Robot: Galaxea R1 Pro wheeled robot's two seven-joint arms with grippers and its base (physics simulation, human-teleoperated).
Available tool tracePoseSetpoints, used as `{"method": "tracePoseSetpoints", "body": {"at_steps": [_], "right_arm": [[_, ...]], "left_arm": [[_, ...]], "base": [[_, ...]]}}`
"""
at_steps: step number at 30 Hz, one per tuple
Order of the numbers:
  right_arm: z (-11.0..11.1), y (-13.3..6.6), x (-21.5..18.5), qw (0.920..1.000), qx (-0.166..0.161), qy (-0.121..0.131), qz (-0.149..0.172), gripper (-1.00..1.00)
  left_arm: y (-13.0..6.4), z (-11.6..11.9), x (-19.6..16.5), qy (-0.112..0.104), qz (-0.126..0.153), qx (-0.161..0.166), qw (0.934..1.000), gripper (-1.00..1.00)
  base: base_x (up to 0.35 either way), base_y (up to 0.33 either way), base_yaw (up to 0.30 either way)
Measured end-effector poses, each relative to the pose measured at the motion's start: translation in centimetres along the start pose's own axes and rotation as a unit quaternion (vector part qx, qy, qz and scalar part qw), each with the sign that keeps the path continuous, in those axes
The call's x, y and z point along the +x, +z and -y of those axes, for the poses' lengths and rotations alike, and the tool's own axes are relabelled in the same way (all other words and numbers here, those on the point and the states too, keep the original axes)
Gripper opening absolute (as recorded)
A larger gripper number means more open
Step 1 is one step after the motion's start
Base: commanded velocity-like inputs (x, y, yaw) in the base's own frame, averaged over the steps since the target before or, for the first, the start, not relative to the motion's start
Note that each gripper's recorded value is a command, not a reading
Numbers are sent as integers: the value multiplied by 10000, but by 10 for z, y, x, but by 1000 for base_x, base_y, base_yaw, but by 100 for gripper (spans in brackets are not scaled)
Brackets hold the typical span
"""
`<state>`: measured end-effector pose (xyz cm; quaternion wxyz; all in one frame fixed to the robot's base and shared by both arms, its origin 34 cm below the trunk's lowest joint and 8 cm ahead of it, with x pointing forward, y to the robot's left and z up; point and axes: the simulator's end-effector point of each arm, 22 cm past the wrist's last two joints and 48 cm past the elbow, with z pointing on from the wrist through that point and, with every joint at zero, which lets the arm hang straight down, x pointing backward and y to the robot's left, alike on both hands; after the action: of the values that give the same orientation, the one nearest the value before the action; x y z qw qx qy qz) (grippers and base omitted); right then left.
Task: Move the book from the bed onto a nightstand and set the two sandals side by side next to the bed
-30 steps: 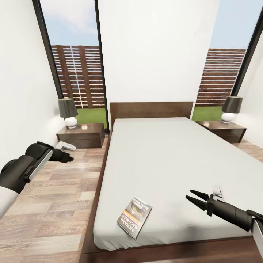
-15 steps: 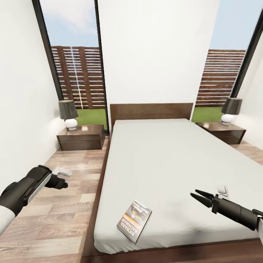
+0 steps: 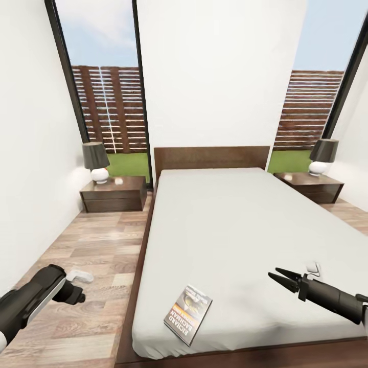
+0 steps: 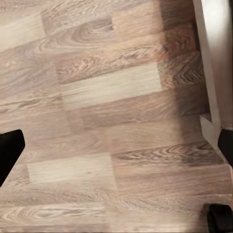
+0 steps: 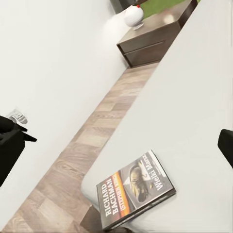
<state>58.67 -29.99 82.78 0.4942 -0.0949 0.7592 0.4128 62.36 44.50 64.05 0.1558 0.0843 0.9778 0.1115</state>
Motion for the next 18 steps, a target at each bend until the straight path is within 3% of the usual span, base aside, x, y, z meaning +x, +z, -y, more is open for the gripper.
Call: {"method": "tracePoseSetpoints", "body": {"at_steps": [6, 11, 18], "right_arm": [[8, -9, -3, 9996, 231, -54, -169, 100], [27, -33, 1, 9978, 631, 67, -169, 100], [53, -68, 20, 9929, 1174, 19, -204, 100]], "left_arm": [[18, 13, 53, 125, -249, 80, 9996, 100], [44, 22, 123, 213, -469, 151, 9986, 100], [72, 0, 224, 97, -793, 3, 9968, 100]], "base": [[0, 0, 0], [0, 0, 0], [0, 0, 0]]}}
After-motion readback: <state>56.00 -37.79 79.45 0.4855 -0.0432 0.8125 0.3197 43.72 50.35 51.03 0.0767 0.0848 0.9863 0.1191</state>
